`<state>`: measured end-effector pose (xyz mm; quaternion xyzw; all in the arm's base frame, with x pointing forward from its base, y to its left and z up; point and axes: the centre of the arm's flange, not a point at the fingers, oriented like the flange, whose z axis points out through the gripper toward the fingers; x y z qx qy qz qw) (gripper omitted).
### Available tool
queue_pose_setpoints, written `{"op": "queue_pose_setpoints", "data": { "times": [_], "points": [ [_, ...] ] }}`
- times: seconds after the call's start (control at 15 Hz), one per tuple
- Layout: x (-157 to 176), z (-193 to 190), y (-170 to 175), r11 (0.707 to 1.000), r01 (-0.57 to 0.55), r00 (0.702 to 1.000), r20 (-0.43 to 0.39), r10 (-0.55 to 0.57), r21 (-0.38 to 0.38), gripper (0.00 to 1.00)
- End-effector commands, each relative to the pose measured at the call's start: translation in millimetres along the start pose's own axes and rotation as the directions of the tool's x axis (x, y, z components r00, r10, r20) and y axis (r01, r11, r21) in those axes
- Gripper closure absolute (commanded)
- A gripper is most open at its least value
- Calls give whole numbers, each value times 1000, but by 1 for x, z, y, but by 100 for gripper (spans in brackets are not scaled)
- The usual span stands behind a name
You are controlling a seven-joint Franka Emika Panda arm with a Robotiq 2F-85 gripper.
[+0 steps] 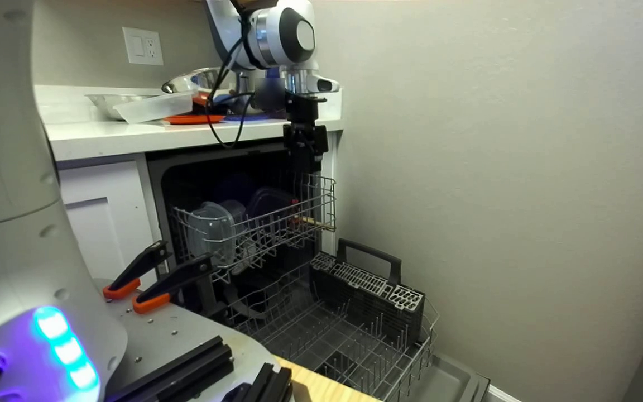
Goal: Put the dish rack into the dishwasher
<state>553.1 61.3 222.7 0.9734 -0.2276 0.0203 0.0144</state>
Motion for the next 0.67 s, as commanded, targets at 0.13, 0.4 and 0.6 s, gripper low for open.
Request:
{"op": "queue_pose_setpoints", "data": {
  "times": [0.13, 0.4, 0.6],
  "points": [
    [-1, -5, 6, 1000, -9, 1000, -8, 9, 11, 0],
    [-2, -7, 8, 1000, -12, 1000, -9, 12, 14, 0],
    [-2, -7, 8, 1000, -12, 1000, -9, 12, 14, 0]
  ]
}}
